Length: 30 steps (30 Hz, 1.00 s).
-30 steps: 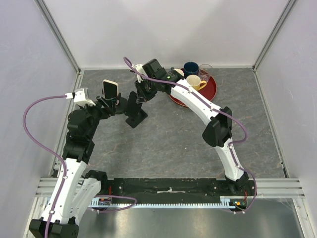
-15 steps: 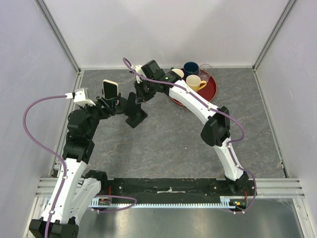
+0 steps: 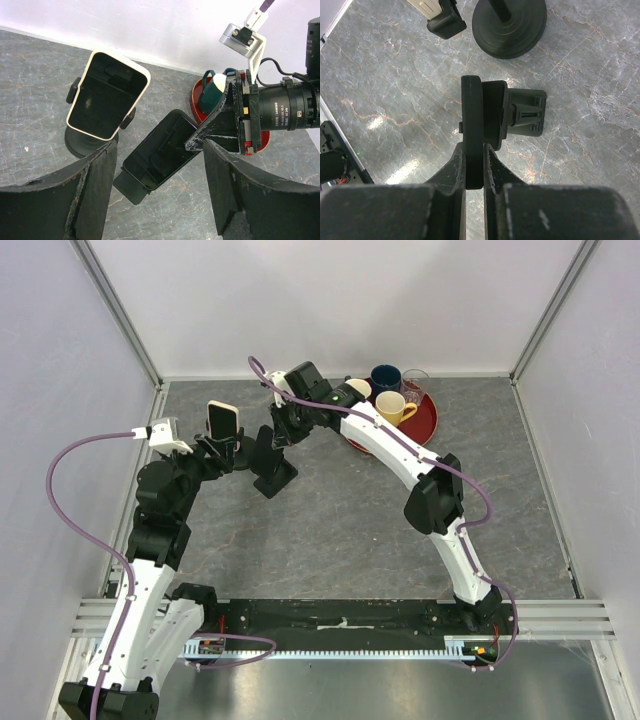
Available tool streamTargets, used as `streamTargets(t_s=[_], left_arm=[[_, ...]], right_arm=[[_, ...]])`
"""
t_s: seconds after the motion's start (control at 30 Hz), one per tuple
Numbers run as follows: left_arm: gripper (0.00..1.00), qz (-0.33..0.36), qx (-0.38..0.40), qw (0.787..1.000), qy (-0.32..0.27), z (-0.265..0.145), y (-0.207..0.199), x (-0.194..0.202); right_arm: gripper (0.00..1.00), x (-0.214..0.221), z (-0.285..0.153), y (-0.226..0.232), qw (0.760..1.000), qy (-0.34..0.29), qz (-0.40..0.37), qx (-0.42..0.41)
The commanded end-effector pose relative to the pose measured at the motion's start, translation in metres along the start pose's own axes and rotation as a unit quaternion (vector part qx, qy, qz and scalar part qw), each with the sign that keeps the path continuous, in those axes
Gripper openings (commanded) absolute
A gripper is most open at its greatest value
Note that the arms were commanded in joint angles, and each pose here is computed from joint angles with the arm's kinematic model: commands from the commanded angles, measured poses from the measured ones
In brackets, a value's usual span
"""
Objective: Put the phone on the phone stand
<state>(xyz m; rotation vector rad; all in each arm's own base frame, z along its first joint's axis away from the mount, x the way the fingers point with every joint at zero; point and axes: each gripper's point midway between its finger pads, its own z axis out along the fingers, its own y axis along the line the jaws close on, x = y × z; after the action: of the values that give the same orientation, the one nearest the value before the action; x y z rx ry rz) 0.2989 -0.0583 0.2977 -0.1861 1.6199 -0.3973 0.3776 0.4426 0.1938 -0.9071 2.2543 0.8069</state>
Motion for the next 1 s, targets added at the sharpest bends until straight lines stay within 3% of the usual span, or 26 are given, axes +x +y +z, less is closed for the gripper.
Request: streamTargets(t_s=[0.0,0.07,0.17,0.53,0.67,0.97], left_arm=[[0.75,0.018,0.004,1.000,-0.015,-0.001,-0.002,-0.009],[0.75,0.017,0.008,1.000,-0.014,-0.001,-0.003,-0.008],[0.75,0.017,0.015,1.000,-0.010,-0.001,-0.005,-0.006],[0.75,0.017,0.019,1.000,-0.009,-0.001,-0.007,-0.006],[0.75,0.017,0.020,1.000,-0.009,-0.001,-0.007,-0.006],[0.75,0.017,0.023,1.000,-0.007,-0.001,-0.008,-0.005]], right_arm=[[0.11,-0.027,-0.006,0.012,0.999,-0.043,-0.014,-0.018],[0.24,-0.027,-0.007,0.010,0.999,-0.043,-0.015,-0.012],[0.36,-0.025,-0.007,0.007,0.999,-0.042,-0.015,-0.004],[0.73,-0.025,-0.012,0.002,0.999,-0.044,-0.020,0.015],[0.98,-0.022,-0.016,-0.004,0.998,-0.042,-0.023,0.036],[0.98,-0.024,-0.059,-0.022,0.991,-0.064,-0.017,0.119]])
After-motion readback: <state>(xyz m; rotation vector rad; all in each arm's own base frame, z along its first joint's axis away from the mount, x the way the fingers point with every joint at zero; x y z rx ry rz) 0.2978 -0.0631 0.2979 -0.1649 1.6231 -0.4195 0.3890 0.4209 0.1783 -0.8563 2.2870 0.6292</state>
